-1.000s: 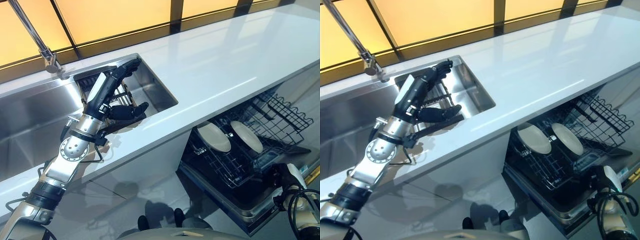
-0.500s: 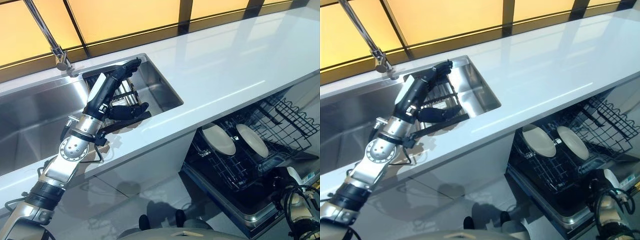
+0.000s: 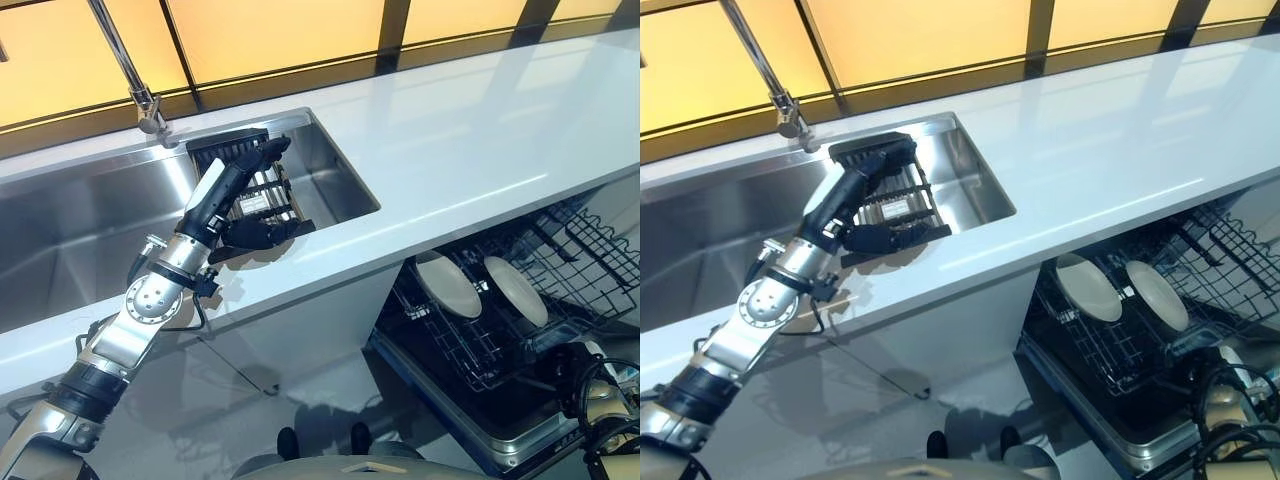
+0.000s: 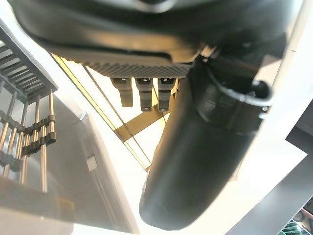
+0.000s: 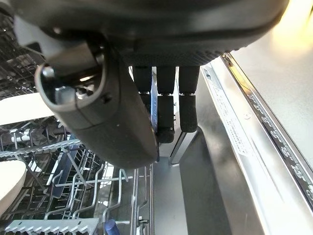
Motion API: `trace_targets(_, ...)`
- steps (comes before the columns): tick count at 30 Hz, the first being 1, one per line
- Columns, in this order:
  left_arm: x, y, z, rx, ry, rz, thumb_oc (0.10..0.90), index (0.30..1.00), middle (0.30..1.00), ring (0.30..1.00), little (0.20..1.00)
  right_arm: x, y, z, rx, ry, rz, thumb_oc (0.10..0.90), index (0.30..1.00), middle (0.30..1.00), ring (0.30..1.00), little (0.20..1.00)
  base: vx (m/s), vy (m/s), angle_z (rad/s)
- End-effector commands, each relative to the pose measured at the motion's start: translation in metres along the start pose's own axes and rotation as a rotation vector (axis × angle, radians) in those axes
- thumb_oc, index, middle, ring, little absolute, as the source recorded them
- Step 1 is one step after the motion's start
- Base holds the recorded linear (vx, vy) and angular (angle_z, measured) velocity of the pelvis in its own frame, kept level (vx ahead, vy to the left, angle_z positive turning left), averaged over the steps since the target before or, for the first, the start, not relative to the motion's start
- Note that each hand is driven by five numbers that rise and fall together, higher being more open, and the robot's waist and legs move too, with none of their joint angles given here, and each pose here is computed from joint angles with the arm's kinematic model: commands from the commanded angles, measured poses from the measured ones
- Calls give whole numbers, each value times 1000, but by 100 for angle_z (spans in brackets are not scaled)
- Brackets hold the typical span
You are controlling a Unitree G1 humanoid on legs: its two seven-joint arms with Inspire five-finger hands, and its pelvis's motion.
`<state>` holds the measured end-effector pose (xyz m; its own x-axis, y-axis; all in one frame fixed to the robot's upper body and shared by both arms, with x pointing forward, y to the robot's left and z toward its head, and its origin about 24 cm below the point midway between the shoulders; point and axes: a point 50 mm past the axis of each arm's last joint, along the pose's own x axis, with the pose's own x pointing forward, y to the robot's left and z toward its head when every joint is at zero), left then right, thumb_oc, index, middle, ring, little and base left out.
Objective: Pick up plates and place into dishwasher.
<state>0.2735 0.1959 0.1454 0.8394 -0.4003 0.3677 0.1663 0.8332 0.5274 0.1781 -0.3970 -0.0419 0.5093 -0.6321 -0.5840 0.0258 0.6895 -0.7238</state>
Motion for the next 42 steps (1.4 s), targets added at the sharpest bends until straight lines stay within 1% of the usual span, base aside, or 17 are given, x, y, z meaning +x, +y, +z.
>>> trace_targets(1,34,17,62,-32,-330,76,800,900,900,900,900,0,35,20,7,-3,157,100,300,300,300,200,27,1,6)
trace_targets(2,35,17,60,-32,-323,79,800,900,900,900,900,0,37,32,30,-45,164,100,300,300,300,200,29,2,5)
trace_targets(4,35,17,60,-32,-320,80,800,900,900,900,900,0,37,40,39,-67,163,100,300,300,300,200,0,0,0)
trace_targets(5,36,17,59,-33,-317,85,800,900,900,900,900,0,37,59,57,-120,156,100,300,300,300,200,0,0,0)
trace_targets(8,37,19,56,-30,-312,96,800,900,900,900,900,-3,35,93,65,-215,139,100,300,300,300,200,-2,13,-4)
trace_targets(14,38,19,49,-24,-304,131,800,900,900,900,900,-13,18,154,88,-384,76,100,300,300,300,200,15,27,-10)
trace_targets(16,37,19,48,-21,-307,138,800,900,900,900,900,-16,12,168,91,-419,52,100,300,300,300,200,17,12,-2)
trace_targets(18,36,19,48,-18,-308,142,800,900,900,900,900,-18,9,172,84,-434,42,100,300,300,300,200,21,16,5)
trace_targets(24,38,21,48,-2,-312,149,800,900,900,900,900,-27,-16,203,87,-521,-35,100,300,300,300,200,22,16,9)
trace_targets(29,36,23,44,8,-301,147,800,900,900,900,900,-31,-31,212,29,-552,-74,100,300,300,300,200,19,3,10)
trace_targets(33,35,23,41,13,-289,155,800,900,900,900,900,-36,-41,223,29,-587,-103,100,300,300,300,200,28,1,18)
trace_targets(42,30,28,34,15,-266,162,800,900,900,900,900,-37,-52,225,48,-585,-141,100,300,300,300,200,28,-8,16)
